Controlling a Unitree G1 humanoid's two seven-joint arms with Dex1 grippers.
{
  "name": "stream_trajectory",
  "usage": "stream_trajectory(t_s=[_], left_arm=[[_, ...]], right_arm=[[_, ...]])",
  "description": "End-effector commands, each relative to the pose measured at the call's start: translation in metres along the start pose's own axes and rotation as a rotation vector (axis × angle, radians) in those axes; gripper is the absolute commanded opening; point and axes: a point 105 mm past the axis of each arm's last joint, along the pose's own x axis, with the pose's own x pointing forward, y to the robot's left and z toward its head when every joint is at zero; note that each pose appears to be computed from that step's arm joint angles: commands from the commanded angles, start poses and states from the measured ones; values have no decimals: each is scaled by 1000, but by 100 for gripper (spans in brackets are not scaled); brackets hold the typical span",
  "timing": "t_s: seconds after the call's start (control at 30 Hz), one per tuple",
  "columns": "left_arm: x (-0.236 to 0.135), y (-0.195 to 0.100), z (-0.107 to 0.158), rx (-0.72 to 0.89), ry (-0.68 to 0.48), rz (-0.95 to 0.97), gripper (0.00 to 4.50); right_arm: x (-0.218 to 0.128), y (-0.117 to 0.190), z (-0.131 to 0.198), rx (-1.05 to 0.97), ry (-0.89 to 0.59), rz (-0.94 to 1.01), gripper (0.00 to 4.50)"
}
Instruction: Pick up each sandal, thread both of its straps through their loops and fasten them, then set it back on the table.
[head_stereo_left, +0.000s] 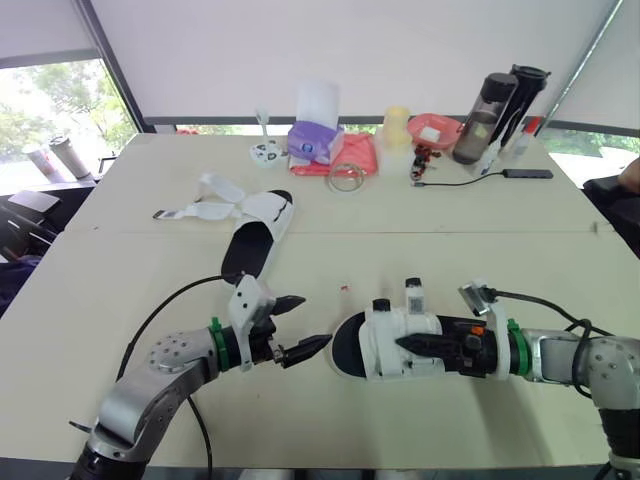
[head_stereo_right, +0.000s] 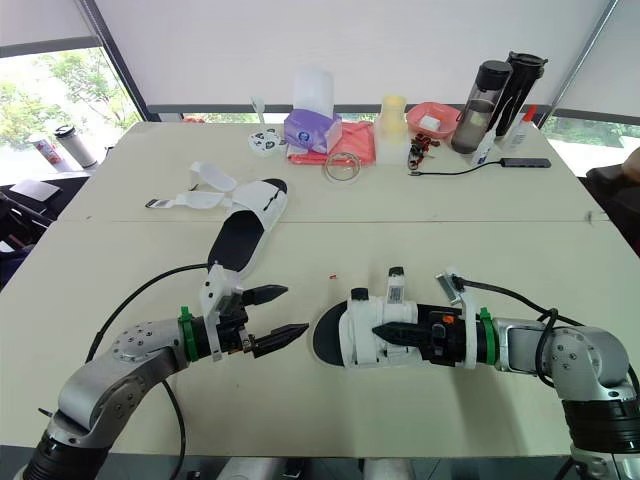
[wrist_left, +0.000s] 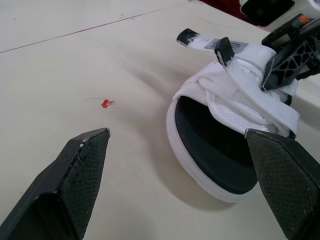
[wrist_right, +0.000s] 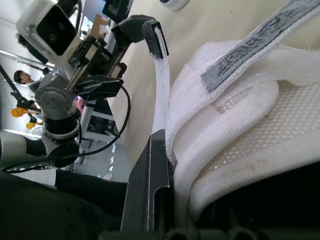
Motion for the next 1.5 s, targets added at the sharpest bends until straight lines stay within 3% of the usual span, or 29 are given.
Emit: stream_trajectory(t_s=[0.03, 0.23, 0.5, 0.77, 1.1, 1.4, 1.5], left_arm=[[5, -5, 11, 41, -41, -31, 450], [21, -9, 31, 124, -105, -81, 450], [52, -12, 32, 257, -118, -105, 450], [62, -18, 23, 261, -126, -103, 450], [64, -8, 19, 262, -122, -66, 450], [64, -3, 17, 261, -111, -70, 450], [64, -3, 16, 263, -110, -76, 450]], right_arm=[[-16, 21, 47, -96, -229, 37, 3], [-69, 2, 121, -55, -773, -236, 3], [-114, -41, 143, 230, -1130, -584, 3], [-136, -84, 133, 535, -1307, -787, 3], [-138, -102, 108, 576, -1337, -878, 3], [-132, -93, 107, 489, -1340, -853, 441], [-124, -88, 108, 455, -1307, -840, 447]])
